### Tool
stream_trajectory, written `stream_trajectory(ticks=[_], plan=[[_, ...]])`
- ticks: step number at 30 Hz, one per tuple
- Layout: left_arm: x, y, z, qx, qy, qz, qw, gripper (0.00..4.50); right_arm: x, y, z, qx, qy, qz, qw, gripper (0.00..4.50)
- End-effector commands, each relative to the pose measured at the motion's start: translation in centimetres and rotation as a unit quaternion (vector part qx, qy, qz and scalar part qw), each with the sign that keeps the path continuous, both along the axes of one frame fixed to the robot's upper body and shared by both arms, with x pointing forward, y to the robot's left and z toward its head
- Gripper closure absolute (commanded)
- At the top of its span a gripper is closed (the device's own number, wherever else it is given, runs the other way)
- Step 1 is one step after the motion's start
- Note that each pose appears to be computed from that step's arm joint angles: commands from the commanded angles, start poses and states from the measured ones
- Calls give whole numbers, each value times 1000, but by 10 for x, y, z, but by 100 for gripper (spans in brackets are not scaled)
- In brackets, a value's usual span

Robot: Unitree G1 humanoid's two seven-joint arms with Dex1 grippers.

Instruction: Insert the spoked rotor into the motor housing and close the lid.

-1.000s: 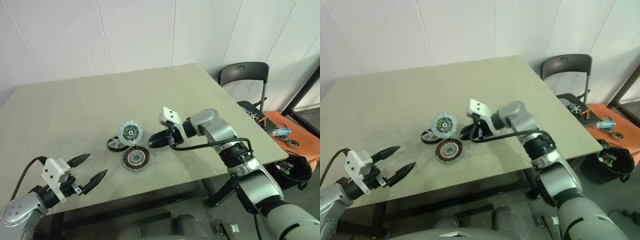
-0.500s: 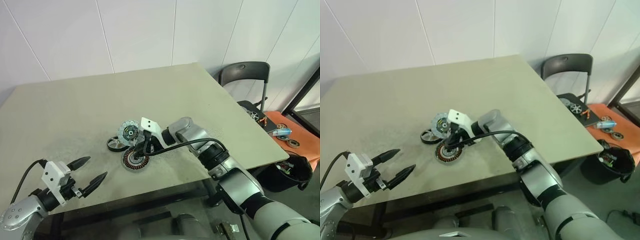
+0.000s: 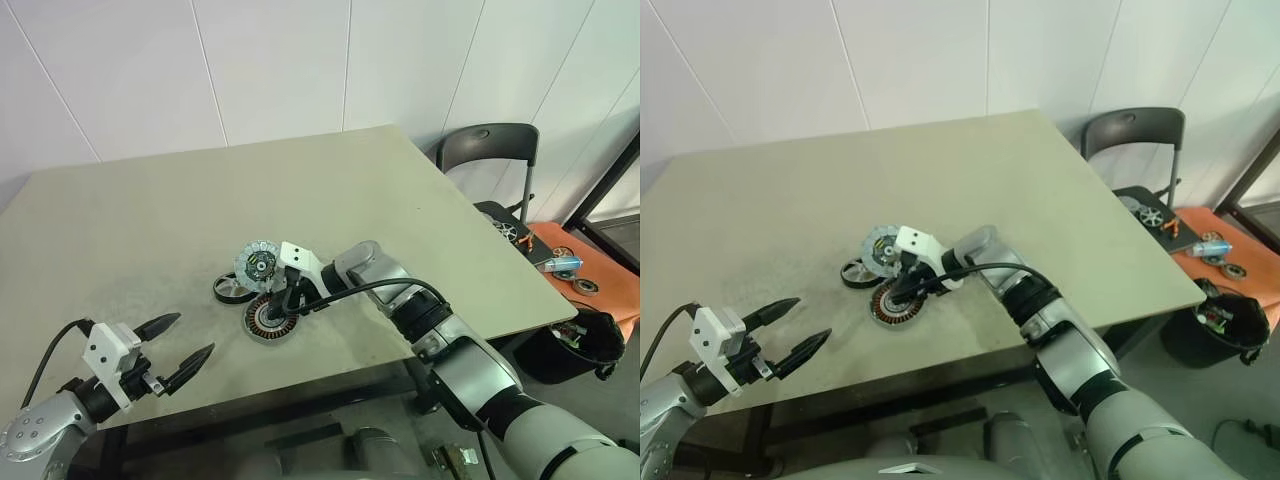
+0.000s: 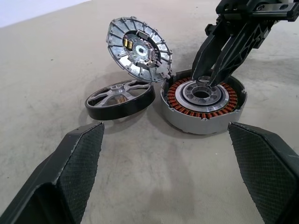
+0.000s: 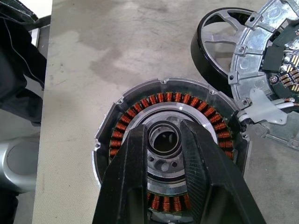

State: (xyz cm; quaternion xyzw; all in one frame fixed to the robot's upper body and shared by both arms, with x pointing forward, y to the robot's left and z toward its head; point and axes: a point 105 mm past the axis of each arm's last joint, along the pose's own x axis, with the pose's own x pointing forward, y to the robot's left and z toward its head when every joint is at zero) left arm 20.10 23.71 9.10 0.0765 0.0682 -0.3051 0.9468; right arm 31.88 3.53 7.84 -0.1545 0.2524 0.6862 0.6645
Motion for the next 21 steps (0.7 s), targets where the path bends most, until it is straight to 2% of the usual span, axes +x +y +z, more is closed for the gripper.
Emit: stream_trajectory(ticks=[1, 21], plan=[[1, -2, 10, 8, -23, -6, 1000, 0, -2, 9, 6, 10, -14, 17, 1000, 384], [3, -3, 11, 11, -26, -7, 1000, 0, 5, 10, 3, 4, -29, 7, 1000, 384]])
